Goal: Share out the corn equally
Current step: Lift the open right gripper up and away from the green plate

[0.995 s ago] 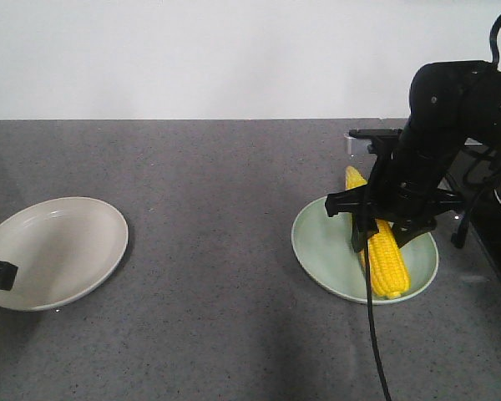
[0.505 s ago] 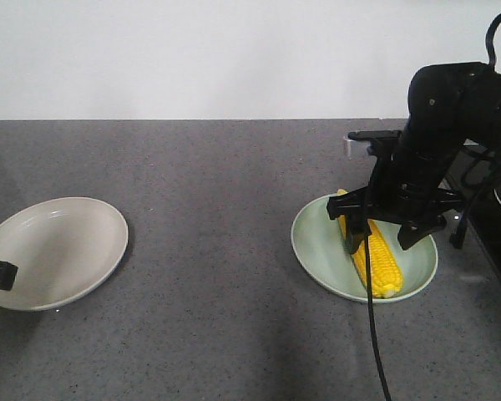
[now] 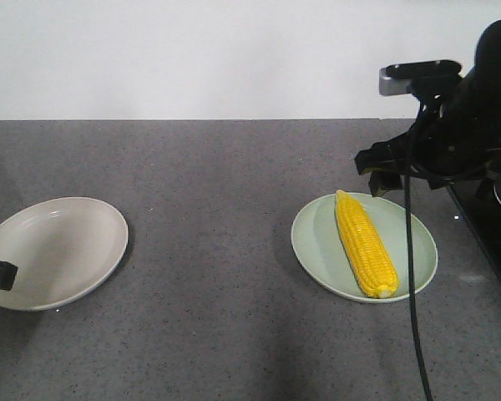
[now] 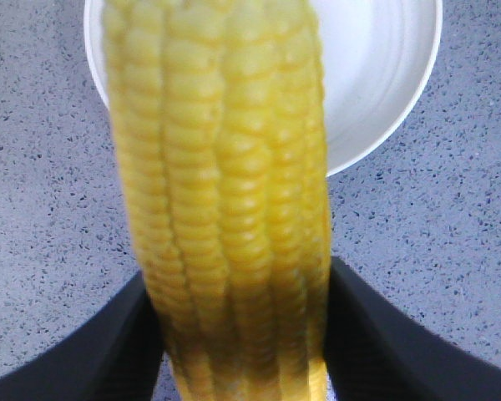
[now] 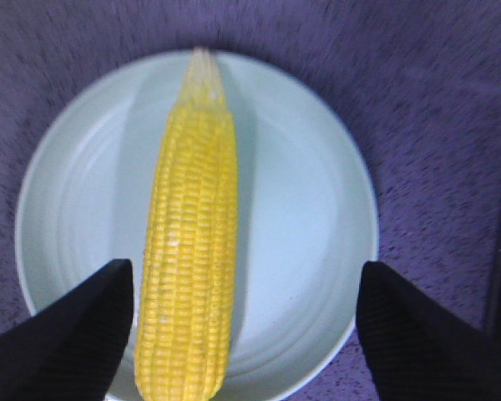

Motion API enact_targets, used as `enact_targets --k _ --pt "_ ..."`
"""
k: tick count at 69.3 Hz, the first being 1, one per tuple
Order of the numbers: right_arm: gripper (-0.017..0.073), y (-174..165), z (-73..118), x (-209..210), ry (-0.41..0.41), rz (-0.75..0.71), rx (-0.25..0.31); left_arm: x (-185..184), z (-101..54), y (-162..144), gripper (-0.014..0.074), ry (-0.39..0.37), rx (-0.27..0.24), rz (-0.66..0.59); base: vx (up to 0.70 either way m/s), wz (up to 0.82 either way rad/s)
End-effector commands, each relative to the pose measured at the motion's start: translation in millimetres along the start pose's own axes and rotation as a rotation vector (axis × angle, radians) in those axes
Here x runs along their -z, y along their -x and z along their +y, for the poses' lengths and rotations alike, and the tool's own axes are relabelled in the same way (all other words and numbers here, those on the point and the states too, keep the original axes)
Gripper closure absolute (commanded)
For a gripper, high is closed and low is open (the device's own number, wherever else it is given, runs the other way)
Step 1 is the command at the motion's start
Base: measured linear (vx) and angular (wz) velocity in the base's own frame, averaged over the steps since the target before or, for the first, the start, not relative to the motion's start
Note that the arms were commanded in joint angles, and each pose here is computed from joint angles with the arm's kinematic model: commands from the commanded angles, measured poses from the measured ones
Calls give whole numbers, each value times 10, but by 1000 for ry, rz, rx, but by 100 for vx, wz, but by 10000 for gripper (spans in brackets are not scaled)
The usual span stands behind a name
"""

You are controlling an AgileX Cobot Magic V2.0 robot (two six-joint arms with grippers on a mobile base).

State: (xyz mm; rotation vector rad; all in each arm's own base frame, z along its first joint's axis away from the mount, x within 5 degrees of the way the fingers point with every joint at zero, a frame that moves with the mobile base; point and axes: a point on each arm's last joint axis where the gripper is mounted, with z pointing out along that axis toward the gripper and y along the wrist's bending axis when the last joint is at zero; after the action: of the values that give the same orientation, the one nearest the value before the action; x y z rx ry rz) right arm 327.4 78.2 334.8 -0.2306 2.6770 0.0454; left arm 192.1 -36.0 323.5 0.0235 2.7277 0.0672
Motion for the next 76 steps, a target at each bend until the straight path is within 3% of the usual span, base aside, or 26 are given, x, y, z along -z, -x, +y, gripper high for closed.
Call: enact_targets --k 1,30,46,64,76 --pt "57 -42 -45 410 -12 -183 2 94 12 62 377 -8 9 -70 0 0" --pt "140 -983 -117 676 -5 -441 7 94 12 62 377 -8 9 -70 0 0" --pt "294 -1586 -151 796 16 -568 -17 94 12 62 377 -8 9 -70 0 0" --pt "579 -2129 -167 844 55 -628 -57 94 12 62 377 -8 9 -70 0 0" --pt "571 -2347 -179 797 54 -650 -53 94 12 62 377 -8 9 -70 0 0"
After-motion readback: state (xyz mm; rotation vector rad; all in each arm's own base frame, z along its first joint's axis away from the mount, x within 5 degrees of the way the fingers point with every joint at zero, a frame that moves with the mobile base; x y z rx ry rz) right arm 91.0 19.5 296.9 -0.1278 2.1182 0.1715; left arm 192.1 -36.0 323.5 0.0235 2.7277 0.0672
